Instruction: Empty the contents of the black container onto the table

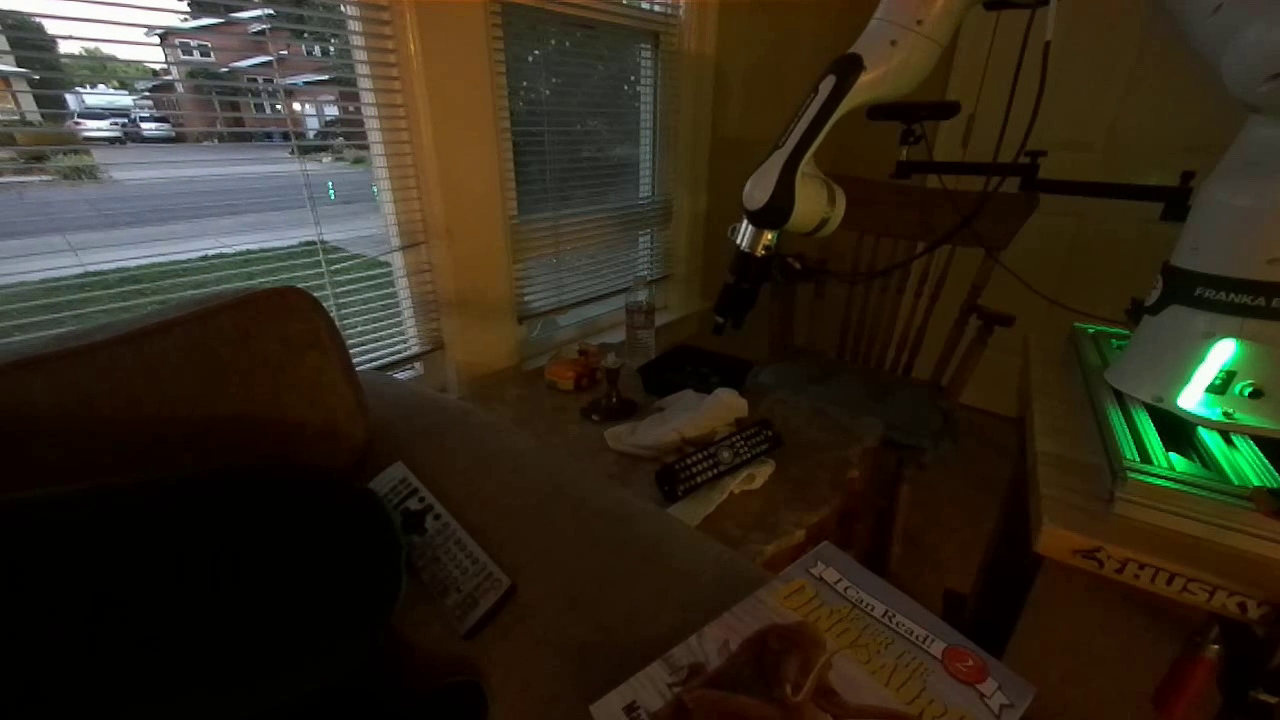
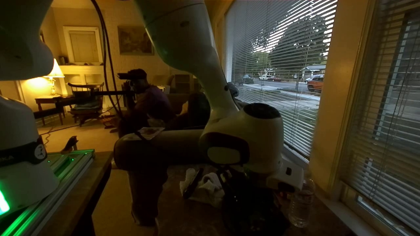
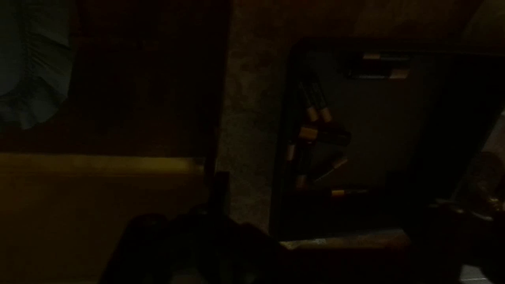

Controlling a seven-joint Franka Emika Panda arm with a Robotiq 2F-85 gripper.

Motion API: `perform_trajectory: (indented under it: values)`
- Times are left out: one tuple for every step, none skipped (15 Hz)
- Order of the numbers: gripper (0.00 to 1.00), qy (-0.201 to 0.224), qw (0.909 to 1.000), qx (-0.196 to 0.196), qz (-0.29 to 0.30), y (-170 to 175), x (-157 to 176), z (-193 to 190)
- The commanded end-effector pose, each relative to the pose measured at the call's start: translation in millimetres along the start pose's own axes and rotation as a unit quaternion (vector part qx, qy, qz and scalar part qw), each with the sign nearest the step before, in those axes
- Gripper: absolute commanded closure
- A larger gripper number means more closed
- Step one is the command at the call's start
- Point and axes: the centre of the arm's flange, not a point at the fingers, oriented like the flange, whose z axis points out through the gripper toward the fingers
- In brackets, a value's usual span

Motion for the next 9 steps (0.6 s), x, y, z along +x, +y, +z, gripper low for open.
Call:
perform_trajectory:
  values:
    - [0.00, -0.009, 0.9999, 0.001, 0.006, 5.2, -3.1, 21.5]
    - [0.00, -0.015, 0.9999, 0.003, 0.005, 6.2, -5.0, 27.3]
    - [0.00, -0.018, 0.9998, 0.007, 0.007, 6.8, -7.1, 34.0]
    - [0.00, -0.017, 0.9998, 0.009, 0.006, 7.3, -8.8, 40.1]
    - [0.00, -0.019, 0.9997, 0.013, 0.007, 7.6, -9.3, 44.6]
    - [0.00, -0.019, 0.9996, 0.019, 0.011, 7.9, -9.1, 49.1]
    - [0.00, -0.017, 0.9996, 0.022, 0.011, 8.5, -9.0, 53.7]
    - [0.00, -0.015, 0.9995, 0.024, 0.015, 9.4, -7.0, 56.7]
    - [0.00, -0.013, 0.9993, 0.029, 0.020, 10.4, -5.3, 60.2]
